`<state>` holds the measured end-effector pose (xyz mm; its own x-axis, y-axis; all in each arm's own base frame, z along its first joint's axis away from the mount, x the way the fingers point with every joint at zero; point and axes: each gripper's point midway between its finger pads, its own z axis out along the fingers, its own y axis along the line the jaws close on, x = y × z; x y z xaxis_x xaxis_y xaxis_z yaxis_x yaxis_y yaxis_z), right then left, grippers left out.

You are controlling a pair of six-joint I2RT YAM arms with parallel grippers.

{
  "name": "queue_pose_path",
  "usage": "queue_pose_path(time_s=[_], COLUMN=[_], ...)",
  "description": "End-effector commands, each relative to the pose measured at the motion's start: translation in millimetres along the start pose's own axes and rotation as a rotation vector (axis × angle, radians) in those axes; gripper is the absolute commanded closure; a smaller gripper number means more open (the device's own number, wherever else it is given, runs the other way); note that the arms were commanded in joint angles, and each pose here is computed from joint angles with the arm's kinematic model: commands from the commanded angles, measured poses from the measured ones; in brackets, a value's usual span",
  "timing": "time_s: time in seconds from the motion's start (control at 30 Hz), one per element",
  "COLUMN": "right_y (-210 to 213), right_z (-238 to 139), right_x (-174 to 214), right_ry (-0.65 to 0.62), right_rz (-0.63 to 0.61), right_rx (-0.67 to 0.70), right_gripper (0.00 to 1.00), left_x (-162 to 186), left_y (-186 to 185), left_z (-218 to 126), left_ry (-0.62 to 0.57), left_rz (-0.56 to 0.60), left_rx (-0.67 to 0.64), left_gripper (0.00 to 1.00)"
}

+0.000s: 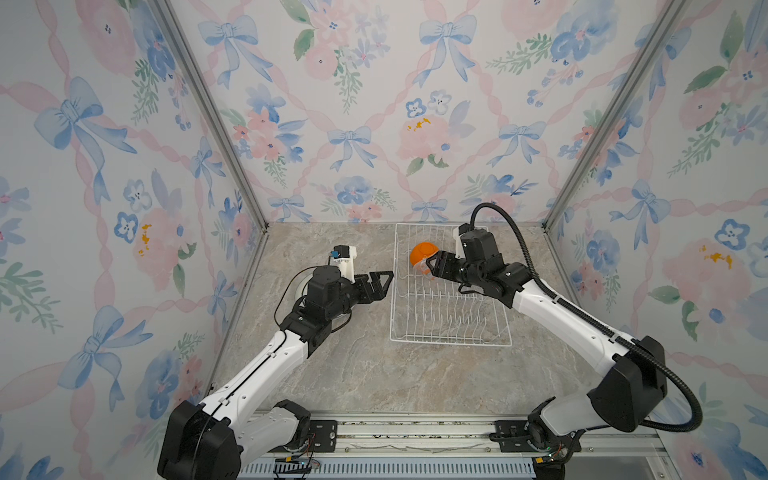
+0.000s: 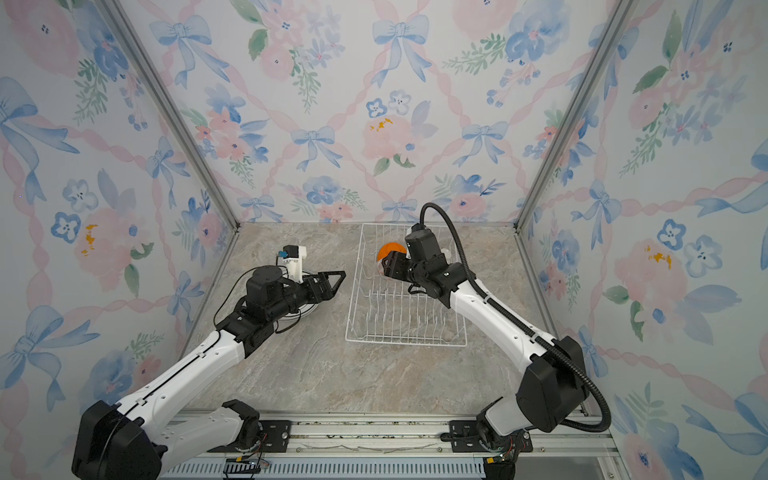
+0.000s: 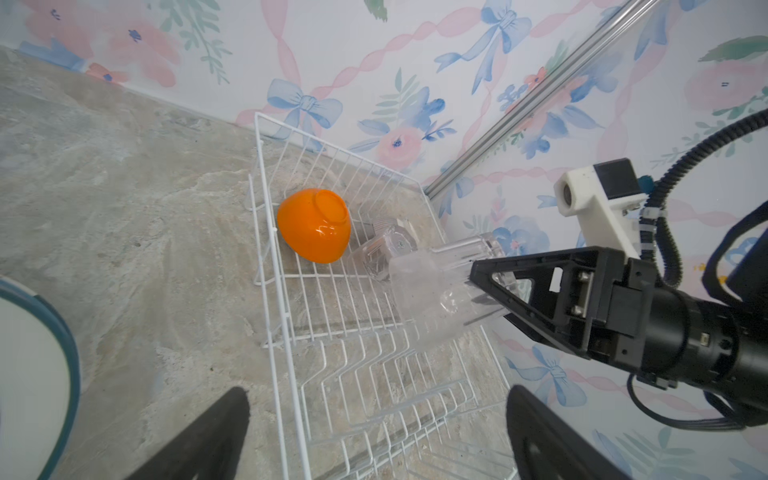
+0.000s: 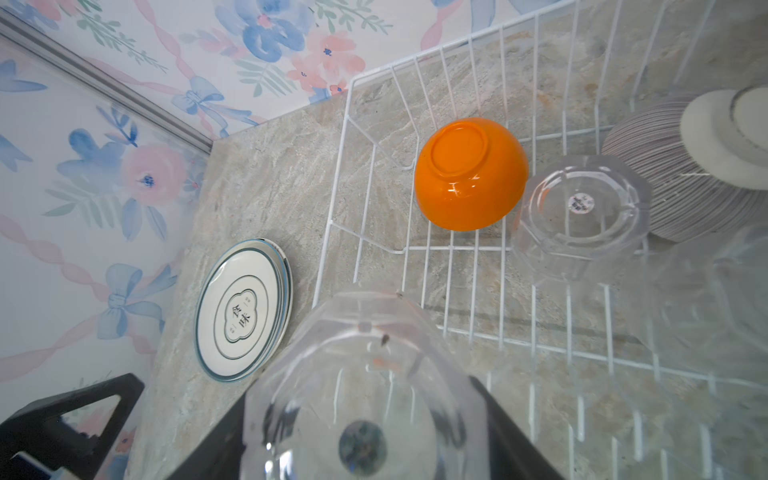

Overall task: Unload the mixed dishes from the dish rack
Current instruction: 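Hold the glass out with the right gripper while the left gripper grasps it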

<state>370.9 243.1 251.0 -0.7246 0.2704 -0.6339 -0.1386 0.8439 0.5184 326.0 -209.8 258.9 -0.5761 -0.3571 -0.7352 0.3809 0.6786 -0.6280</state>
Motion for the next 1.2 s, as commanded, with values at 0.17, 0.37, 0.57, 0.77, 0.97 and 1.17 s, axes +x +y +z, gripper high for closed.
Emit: queue_pose_path(time_s=[0.17, 0.37, 0.57, 0.77, 0.97, 1.17], right_y=[30, 41, 46, 47, 53, 55], right_z=[-48, -66, -72, -72, -69, -62], right_x=[-14, -15, -14, -15, -15, -13], right_ry=[-0.054, -0.049, -0.036, -0.039, -0.027, -0.013], right_rz=[0.057, 0.089, 0.129, 0.159, 0.18, 0.197], right_rx=[-0.18, -0.27, -0.33, -0.354, -0.394, -0.407], right_gripper=[0.46, 0.46, 0.46, 0.46, 0.46, 0.46], left_x=[5, 6, -4, -1, -2, -3], left_y=[-73, -101, -114, -122, -122, -127], left_z=[28, 30, 23, 29, 32, 37], left_ry=[0.002, -0.027, -0.093, -0.061, -0.065, -0.056], left_rz=[0.114, 0.148, 0.19, 0.19, 0.166, 0.146], left_rx=[0.248, 0.374, 0.441, 0.485, 0.499, 0.524], left_gripper=[0.15, 0.32, 0.45, 0.52, 0.57, 0.56])
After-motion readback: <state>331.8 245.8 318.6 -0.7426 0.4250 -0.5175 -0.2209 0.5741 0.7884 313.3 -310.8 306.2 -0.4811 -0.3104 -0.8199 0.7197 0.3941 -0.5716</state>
